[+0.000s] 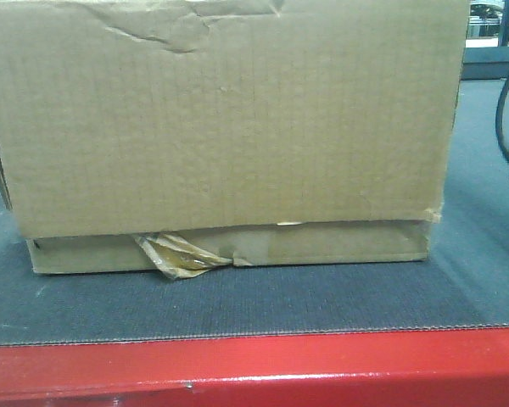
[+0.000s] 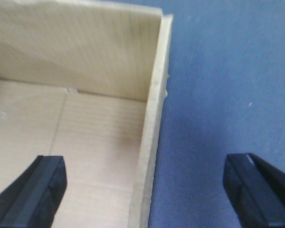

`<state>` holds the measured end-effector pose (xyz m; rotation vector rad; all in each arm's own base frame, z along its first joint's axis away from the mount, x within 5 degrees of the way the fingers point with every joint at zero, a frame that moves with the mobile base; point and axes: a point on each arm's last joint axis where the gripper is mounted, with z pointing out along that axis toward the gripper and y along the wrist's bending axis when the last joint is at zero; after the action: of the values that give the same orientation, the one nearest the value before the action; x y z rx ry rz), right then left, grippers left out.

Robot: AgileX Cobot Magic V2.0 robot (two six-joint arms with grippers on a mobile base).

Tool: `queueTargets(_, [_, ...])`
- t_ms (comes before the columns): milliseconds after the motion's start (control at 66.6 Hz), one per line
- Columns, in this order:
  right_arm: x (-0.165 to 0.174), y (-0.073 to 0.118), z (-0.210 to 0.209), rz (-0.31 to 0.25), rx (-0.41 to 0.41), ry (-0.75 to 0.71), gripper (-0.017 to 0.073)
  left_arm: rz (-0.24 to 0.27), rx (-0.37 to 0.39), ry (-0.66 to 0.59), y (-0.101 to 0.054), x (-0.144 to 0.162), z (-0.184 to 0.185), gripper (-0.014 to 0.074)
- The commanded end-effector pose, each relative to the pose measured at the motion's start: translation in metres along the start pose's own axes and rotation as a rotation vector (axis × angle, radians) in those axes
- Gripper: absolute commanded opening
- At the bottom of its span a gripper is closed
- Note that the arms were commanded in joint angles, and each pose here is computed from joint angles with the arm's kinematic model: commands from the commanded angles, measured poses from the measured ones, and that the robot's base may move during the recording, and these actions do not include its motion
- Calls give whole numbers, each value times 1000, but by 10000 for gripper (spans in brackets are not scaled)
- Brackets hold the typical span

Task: Grab carton from right shelf to conveyor
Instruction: 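Open both grippers and release the carton walls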

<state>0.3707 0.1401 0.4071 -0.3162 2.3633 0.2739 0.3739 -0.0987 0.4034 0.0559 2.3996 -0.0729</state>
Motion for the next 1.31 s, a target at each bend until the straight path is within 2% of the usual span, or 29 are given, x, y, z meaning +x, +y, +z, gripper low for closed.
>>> queueTargets(0, [-6, 0, -34, -17, 19, -82, 483, 9, 3, -23, 2, -2, -23, 475])
queueTargets(45, [-6, -1, -43, -25, 32, -93, 436, 28, 1, -24, 3, -1, -32, 445])
queueTargets(135, [-5, -2, -65, -36, 52, -116, 271, 66, -9, -38, 7, 1, -51, 347])
queueTargets(240, [-2, -4, -91, -49, 81, -137, 14, 89, -56, -75, 15, 2, -73, 183])
queueTargets(300, [1, -6, -103, -53, 103, -143, -94, 96, -87, -102, 21, 5, -84, 60])
queueTargets(376, [6, -11, -113, -37, 128, -158, -68, 77, -97, -133, 32, 10, -96, -36])
queueTargets(436, [11, -14, -121, -29, 133, -172, -68, 53, -99, -154, 41, 16, -104, -1])
queueTargets(541, [24, -20, -124, -20, 147, -173, -68, 1, -109, -173, 60, 31, -109, 1])
queueTargets(661, [45, -28, -119, -11, 161, -160, -68, -58, -129, -183, 81, 60, -106, 1])
queueTargets(766, [68, -32, -107, -14, 162, -157, -68, -85, -141, -210, 91, 89, -106, 1])
queueTargets(871, [93, -34, -98, -22, 155, -168, -68, -85, -138, -264, 93, 120, -108, 1])
queueTargets(1052, [145, -36, -82, -37, 136, -227, -68, -63, -108, -427, 90, 182, -116, 1])
queueTargets(1292, [201, -37, -89, -56, 107, -408, -68, -47, -81, -640, 87, 248, -132, 1])
